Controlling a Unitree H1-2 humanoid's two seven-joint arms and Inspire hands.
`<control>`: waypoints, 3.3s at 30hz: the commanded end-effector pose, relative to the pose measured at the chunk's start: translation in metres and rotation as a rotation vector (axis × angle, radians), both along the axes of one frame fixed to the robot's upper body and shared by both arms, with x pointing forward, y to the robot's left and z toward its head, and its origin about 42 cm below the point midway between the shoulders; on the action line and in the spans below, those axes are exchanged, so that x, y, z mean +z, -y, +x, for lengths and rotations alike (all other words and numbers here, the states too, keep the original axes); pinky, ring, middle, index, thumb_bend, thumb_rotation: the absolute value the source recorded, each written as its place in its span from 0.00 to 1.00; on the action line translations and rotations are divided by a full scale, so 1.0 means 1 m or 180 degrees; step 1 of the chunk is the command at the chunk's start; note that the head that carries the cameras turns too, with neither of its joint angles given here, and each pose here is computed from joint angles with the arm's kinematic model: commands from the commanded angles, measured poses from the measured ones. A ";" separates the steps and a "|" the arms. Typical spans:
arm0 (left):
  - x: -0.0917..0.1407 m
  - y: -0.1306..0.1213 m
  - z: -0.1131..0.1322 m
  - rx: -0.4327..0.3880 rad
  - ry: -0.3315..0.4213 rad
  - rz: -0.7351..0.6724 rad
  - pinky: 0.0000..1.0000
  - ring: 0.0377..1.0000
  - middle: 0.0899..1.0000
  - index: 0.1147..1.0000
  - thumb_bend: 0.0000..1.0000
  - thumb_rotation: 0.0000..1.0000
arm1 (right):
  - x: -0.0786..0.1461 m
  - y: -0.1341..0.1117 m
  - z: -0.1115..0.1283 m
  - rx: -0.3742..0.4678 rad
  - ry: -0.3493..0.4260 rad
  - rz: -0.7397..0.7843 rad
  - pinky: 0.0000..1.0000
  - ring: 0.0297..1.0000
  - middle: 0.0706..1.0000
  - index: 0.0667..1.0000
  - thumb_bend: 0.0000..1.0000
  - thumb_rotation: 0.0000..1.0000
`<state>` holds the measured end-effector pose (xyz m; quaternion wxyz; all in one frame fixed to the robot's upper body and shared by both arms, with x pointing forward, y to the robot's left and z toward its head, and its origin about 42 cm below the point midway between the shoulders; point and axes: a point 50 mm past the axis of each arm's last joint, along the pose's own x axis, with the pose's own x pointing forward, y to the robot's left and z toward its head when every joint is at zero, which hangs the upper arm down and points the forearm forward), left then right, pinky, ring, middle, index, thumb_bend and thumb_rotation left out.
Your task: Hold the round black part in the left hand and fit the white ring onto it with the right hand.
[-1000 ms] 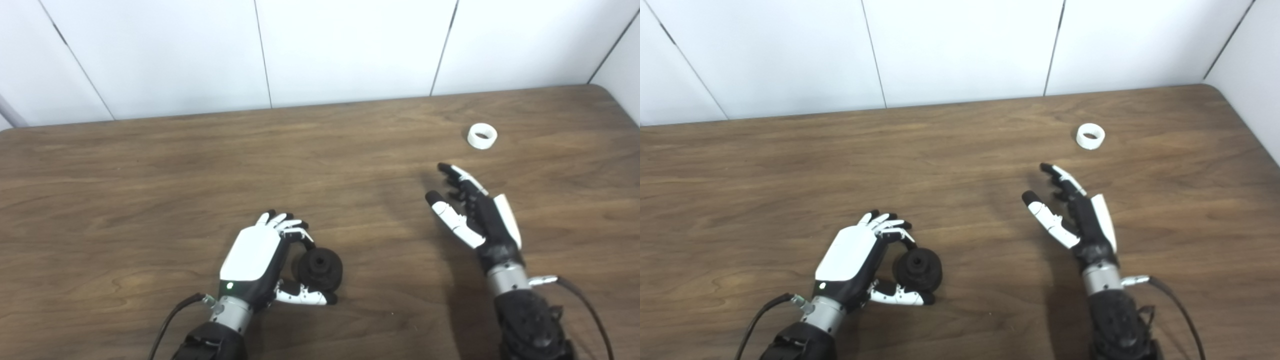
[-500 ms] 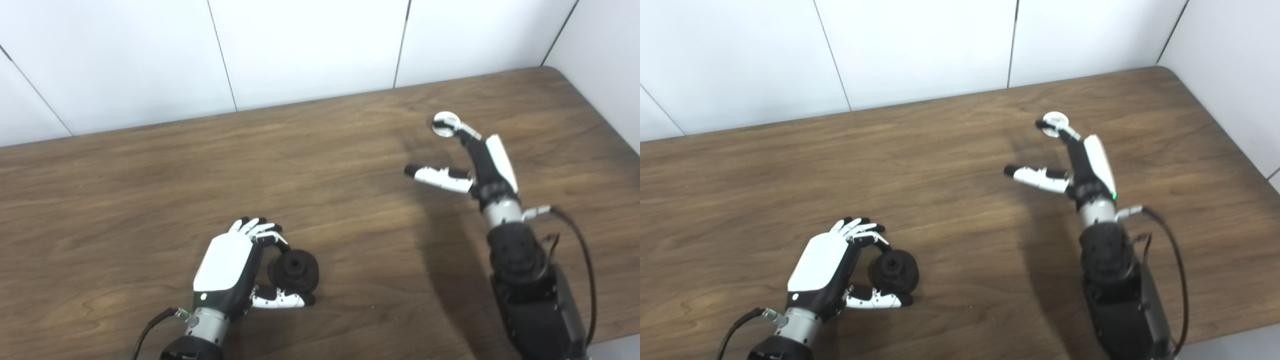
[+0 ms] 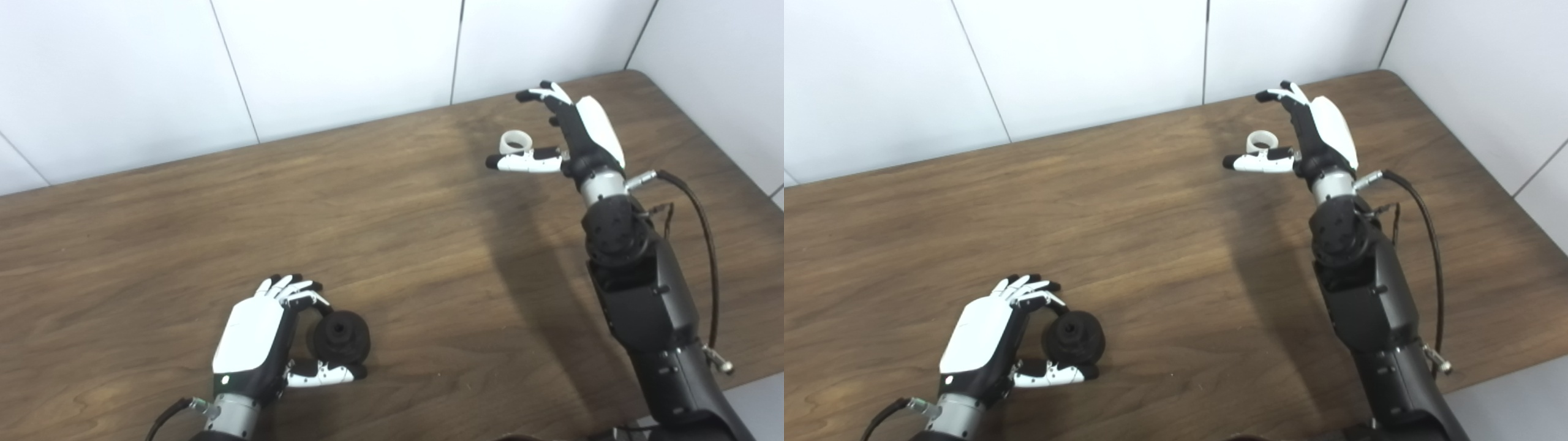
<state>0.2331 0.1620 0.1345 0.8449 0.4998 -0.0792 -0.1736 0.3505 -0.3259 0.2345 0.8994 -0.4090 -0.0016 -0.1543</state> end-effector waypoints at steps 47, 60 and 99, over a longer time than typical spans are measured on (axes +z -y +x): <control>-0.016 -0.007 -0.014 0.0119 -0.0305 0.0261 0.97 0.90 0.79 0.42 0.52 0.05 | 0.026 0.033 0.109 -0.0003 -0.1145 -0.0909 1.00 1.00 0.96 0.70 0.87 0.23; -0.014 -0.004 -0.015 0.0094 -0.0308 0.0293 0.96 0.90 0.79 0.42 0.52 0.05 | 0.024 0.038 0.112 -0.0038 -0.1223 -0.0985 1.00 1.00 0.96 0.70 0.86 0.22; -0.011 -0.013 -0.019 0.0077 -0.0317 0.0332 0.97 0.90 0.78 0.42 0.52 0.05 | 0.014 0.035 0.109 -0.0016 -0.1291 -0.1010 0.99 1.00 0.95 0.68 0.82 0.26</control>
